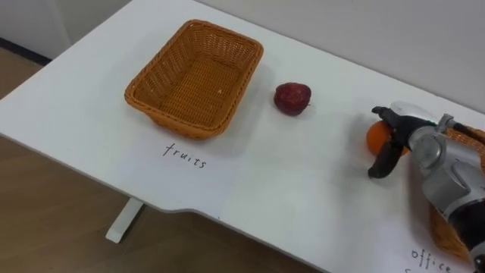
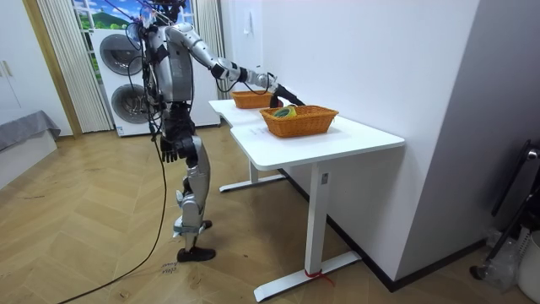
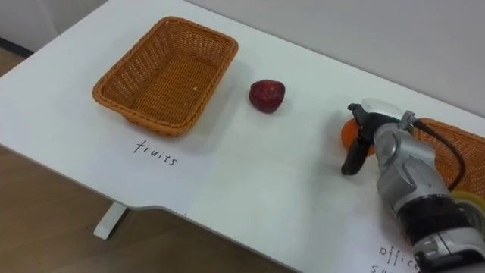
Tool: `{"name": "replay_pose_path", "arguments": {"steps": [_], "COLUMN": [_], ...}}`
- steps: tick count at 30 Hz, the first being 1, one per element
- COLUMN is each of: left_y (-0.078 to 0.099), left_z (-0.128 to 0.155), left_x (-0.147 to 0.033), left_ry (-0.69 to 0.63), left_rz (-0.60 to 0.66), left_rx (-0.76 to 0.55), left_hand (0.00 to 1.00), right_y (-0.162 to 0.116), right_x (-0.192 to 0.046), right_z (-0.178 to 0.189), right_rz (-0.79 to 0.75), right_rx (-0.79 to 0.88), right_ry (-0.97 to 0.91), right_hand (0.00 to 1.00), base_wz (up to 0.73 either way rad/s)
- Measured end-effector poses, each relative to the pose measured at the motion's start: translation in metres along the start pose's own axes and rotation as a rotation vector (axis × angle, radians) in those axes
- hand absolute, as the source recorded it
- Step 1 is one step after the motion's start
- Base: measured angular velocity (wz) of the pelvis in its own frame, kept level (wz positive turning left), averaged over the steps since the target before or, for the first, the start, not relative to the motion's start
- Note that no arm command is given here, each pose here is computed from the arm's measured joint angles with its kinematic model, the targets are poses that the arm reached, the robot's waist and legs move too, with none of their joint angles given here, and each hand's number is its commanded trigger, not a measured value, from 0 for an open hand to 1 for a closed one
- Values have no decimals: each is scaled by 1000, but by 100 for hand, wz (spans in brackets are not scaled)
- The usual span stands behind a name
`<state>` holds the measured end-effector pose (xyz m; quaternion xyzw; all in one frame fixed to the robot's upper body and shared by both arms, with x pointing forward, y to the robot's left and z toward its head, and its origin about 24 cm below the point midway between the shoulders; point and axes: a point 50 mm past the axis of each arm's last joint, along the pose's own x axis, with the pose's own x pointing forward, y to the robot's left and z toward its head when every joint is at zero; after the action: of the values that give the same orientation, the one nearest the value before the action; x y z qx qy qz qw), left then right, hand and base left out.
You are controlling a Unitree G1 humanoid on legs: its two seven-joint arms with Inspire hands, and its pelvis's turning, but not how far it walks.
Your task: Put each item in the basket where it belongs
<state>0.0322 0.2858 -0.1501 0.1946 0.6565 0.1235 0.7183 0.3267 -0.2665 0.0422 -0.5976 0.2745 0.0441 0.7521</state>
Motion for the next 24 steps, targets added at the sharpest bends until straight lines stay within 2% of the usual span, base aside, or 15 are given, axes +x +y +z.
{"name": "replay_pose_path", "arguments": {"steps": [5,24], "left_y": [1,1], "left_z": [3,6], "left_x": [0,0], "left_ry": [-10,-20], "left_rz": [2,5], "left_rx": [2,-1], "left_hand": [0,0], "right_y": [-2,-3], "right_x": [1,5], "right_z": [-1,-4], "right_rz": [-40,-36], "right_rx": [8,77], "right_ry": [6,6], "right_hand": [0,0], "base_wz": [1,0]}}
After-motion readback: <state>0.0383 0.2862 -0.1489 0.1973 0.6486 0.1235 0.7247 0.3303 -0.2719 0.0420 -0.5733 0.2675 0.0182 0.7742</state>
